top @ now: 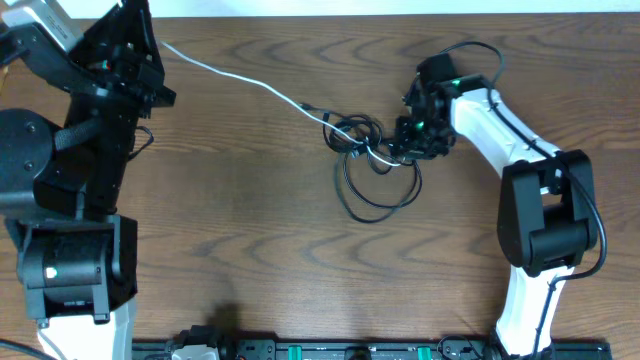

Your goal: Untangle cables

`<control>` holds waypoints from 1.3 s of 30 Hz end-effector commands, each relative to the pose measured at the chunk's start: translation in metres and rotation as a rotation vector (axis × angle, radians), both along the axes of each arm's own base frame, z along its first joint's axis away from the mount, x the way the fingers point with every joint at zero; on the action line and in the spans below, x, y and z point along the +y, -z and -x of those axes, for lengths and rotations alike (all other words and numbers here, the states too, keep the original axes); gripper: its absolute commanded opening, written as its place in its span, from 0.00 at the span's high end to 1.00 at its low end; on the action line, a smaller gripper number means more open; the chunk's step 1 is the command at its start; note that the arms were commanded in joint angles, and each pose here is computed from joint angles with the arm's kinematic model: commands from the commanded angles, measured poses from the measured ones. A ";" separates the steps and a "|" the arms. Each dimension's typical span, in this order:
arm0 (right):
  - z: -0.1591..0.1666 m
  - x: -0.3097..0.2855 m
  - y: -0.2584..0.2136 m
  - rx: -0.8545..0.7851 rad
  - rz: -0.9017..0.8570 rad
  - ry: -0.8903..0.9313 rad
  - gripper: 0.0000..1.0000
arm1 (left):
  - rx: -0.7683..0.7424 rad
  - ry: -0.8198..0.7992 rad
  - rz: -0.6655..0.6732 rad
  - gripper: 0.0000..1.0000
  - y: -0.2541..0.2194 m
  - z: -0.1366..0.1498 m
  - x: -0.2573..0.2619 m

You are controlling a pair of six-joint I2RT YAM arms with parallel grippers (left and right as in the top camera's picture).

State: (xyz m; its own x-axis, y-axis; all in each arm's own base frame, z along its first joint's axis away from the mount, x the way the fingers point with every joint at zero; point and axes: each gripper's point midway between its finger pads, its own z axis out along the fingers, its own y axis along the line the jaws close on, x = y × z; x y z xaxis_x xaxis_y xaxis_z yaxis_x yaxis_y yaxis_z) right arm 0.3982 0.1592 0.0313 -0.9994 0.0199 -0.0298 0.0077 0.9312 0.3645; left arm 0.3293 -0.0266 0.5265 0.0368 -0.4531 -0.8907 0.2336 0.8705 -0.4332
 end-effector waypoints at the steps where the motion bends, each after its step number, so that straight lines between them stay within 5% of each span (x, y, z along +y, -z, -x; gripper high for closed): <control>1: -0.001 0.005 -0.017 -0.063 -0.052 -0.100 0.58 | 0.020 0.014 0.012 0.93 -0.001 0.005 -0.001; 8: -0.005 0.019 -0.090 -0.283 -0.137 -0.241 0.28 | 0.058 0.080 0.058 0.92 0.007 0.000 -0.011; 11: -0.001 0.036 -0.120 -0.377 -0.197 -0.314 0.25 | 0.041 0.128 0.066 0.93 0.002 0.003 -0.019; 18: 0.015 0.072 -0.117 -0.384 -0.177 -0.405 0.36 | 0.158 0.124 0.066 0.92 0.031 -0.004 -0.019; 29: 0.036 0.064 -0.063 -0.215 -0.018 -0.427 0.66 | 0.815 0.118 0.070 0.93 0.201 -0.025 -0.018; 39: 0.044 0.090 -0.064 -0.253 -0.070 -0.535 0.60 | 1.034 0.132 0.051 0.93 0.266 -0.039 -0.017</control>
State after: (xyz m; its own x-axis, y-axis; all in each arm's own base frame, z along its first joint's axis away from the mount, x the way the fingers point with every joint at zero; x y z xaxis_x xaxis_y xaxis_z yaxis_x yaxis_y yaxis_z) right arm 0.3597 0.2378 0.0974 -0.8579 -0.4343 -0.2745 -0.5093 0.7890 0.3436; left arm 0.3673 -0.0430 0.2560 -0.7837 -0.4556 -0.4223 -0.2098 0.8340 -0.5104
